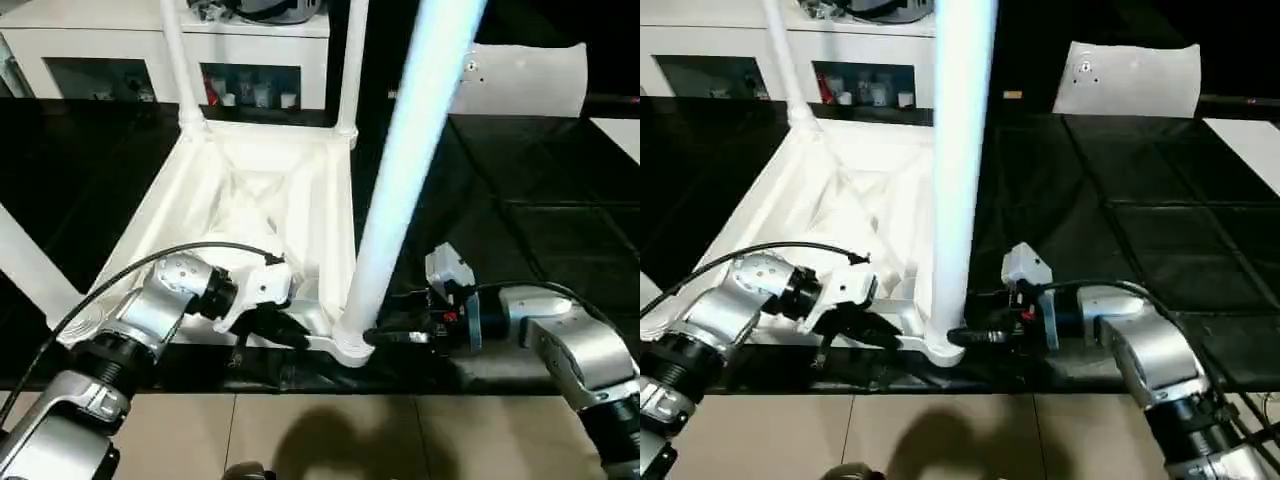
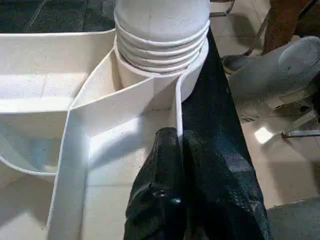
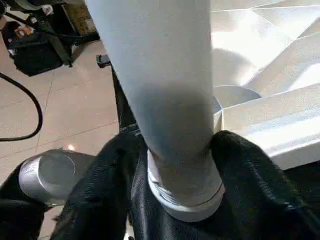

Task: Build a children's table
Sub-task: Rotate leg to tighten

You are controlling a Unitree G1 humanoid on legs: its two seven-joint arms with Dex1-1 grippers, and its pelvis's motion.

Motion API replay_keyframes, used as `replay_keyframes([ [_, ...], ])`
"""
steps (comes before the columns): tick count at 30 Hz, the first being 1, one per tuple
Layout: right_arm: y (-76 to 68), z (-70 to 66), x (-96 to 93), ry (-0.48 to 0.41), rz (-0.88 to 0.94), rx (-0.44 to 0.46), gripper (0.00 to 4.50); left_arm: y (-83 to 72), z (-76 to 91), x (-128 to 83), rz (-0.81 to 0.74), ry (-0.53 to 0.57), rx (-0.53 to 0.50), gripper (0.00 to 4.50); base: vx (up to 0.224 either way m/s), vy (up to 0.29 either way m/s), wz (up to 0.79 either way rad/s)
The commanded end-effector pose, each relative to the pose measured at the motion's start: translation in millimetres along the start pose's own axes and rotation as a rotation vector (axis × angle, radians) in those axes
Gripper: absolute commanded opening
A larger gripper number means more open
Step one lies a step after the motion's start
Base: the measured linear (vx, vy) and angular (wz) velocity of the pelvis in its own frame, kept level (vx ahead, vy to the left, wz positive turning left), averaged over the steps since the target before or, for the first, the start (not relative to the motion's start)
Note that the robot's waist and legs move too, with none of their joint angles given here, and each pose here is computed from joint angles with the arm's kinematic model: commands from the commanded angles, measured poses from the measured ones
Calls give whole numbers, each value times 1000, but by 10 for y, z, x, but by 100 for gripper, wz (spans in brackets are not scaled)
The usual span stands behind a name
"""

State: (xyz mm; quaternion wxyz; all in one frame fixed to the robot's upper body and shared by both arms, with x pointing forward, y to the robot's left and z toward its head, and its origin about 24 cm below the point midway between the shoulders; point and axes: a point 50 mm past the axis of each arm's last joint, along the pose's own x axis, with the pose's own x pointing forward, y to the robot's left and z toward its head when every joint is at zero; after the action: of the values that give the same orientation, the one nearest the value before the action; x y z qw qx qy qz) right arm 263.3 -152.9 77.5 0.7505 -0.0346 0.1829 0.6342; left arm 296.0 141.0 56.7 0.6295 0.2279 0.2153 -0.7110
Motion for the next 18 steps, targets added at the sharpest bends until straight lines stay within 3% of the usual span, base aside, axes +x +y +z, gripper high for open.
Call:
replay_keyframes([
  [1, 54, 3, 65, 4, 80, 8, 232, -15, 39, 90, -61, 23, 36, 0, 0, 0, 0],
  [11, 21, 18, 140, 3, 33, -39, 168, 30, 65, 100, -34, 5, 28, 0, 0, 0, 0],
  [18, -17, 71, 174, -4, 15, -63, 251, 49, 66, 110, -34, 18, 41, 0, 0, 0, 0],
])
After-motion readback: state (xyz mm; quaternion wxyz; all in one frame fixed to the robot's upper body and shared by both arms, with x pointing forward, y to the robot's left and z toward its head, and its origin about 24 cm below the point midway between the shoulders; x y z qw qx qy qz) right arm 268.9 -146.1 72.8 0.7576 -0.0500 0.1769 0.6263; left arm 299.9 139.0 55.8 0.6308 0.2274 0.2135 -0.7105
